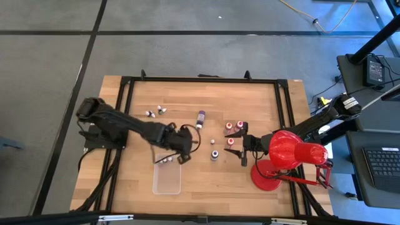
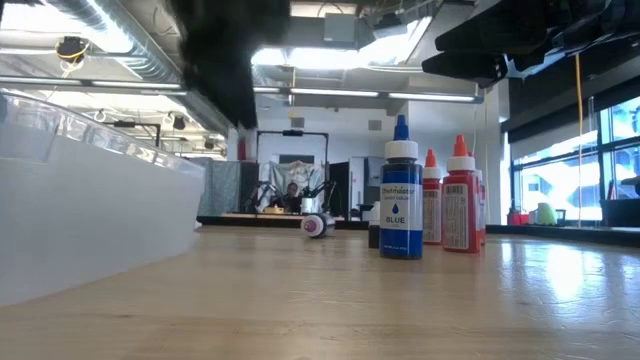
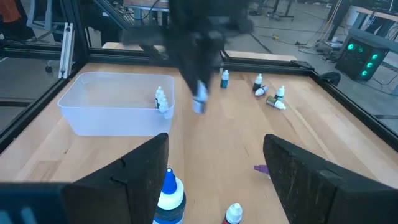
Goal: Pick & Place food coloring
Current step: Put the small red food coloring bottle into the bin
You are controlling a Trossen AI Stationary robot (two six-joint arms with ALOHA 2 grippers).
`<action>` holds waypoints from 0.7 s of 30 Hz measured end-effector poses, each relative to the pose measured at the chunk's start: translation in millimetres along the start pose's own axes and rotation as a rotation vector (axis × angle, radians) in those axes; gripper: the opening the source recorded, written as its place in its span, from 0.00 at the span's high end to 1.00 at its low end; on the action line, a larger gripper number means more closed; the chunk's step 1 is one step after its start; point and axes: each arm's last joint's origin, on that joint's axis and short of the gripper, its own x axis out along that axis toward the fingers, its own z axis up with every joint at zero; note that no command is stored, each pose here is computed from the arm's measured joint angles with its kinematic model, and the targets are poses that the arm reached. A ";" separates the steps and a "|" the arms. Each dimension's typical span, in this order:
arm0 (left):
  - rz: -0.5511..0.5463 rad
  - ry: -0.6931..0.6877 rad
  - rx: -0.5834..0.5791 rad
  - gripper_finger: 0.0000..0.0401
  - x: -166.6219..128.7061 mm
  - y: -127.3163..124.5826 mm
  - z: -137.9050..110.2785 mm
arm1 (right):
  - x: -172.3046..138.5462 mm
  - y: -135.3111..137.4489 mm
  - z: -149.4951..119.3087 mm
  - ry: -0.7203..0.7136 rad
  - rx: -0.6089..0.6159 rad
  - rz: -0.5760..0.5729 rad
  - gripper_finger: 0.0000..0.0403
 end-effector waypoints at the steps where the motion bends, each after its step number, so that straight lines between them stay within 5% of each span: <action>1: -0.017 -0.003 0.011 0.86 -8.5 -3.7 -5.2 | 0.0 0.1 0.0 0.000 0.000 0.000 0.34; 9: -0.093 -0.037 0.003 0.86 -46.1 -36.0 -47.8 | -0.1 0.0 0.4 -0.003 0.004 0.000 0.34; 21: 0.082 0.005 -0.054 0.86 -18.3 -51.8 -75.0 | 0.0 0.0 0.5 -0.004 0.017 0.000 0.34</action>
